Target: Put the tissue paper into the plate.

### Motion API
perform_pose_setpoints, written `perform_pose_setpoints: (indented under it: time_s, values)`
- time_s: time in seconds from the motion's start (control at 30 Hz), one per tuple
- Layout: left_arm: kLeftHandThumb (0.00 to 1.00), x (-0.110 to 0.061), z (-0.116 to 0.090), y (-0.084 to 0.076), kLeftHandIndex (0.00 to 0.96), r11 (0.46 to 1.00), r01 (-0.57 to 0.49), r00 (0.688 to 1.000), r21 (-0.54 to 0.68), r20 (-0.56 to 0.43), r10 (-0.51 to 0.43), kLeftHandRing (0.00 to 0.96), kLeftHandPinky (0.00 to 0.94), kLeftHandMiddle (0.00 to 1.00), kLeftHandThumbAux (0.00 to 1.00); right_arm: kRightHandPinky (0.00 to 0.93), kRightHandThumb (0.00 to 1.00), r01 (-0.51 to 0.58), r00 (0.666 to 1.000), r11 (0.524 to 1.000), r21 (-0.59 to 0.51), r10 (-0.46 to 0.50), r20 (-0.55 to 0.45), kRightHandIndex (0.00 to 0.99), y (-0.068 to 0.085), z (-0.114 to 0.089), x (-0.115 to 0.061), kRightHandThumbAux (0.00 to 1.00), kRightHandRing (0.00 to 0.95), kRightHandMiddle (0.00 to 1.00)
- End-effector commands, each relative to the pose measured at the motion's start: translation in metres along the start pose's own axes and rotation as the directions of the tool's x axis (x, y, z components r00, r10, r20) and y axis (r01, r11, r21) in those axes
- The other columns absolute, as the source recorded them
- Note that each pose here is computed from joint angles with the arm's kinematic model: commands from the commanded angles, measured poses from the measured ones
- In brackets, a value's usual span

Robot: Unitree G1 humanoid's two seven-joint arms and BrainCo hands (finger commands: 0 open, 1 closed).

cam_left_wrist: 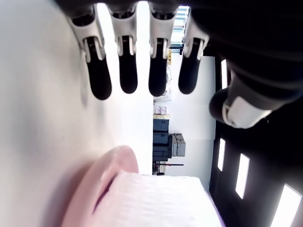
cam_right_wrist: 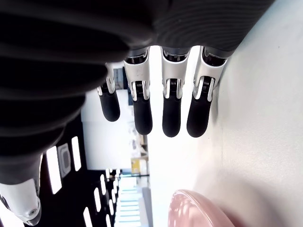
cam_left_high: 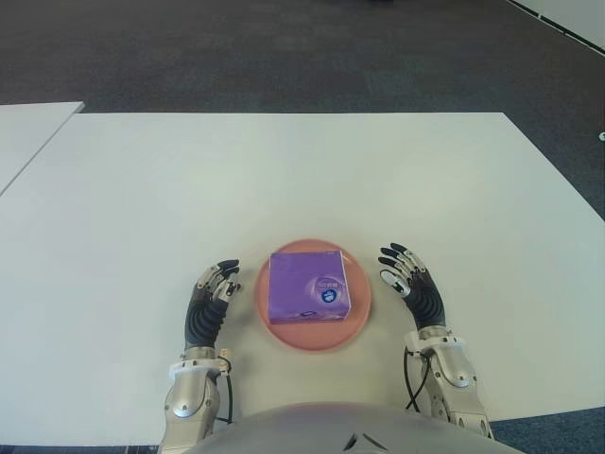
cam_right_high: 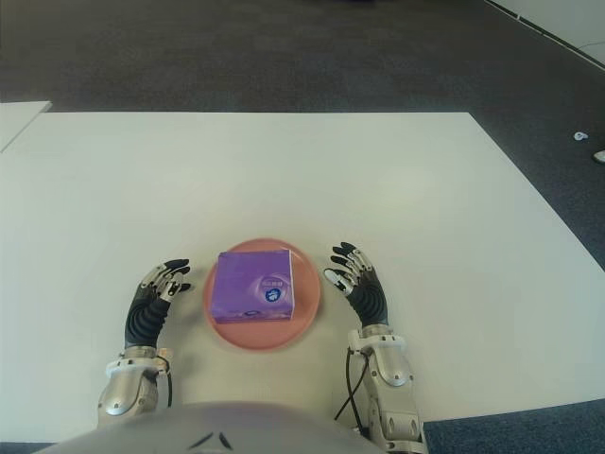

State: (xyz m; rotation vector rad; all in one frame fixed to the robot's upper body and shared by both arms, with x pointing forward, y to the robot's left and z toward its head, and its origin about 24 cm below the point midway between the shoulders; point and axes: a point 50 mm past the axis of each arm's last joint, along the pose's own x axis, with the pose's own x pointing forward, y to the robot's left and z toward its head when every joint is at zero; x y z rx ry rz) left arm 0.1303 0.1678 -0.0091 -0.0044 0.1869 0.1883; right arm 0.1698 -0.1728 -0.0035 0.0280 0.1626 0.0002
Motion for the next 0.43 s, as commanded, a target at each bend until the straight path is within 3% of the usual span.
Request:
perform_pose_setpoints:
  time_s: [0.03, 0.43]
  values:
    - [0.129, -0.0044, -0.0087, 0.0004, 0.302, 1.0, 0.008, 0.998, 0.009, -0.064, -0.008, 0.262, 0.289, 0.266, 0.525, 0.258, 0.326, 0.026, 0.981, 1.0, 0.014, -0.023, -0.195, 0.172, -0.0023, -0.0307, -0.0131, 0.633, 0.247, 0.249]
    - [0.131, -0.0047, -0.008, 0.0009, 0.296, 1.0, 0.013, 0.997, 0.003, -0.072, -0.012, 0.266, 0.292, 0.266, 0.533, 0.248, 0.331, 0.033, 0.978, 0.999, 0.018, -0.028, -0.205, 0.174, -0.0028, -0.0307, -0.0135, 0.627, 0.243, 0.247]
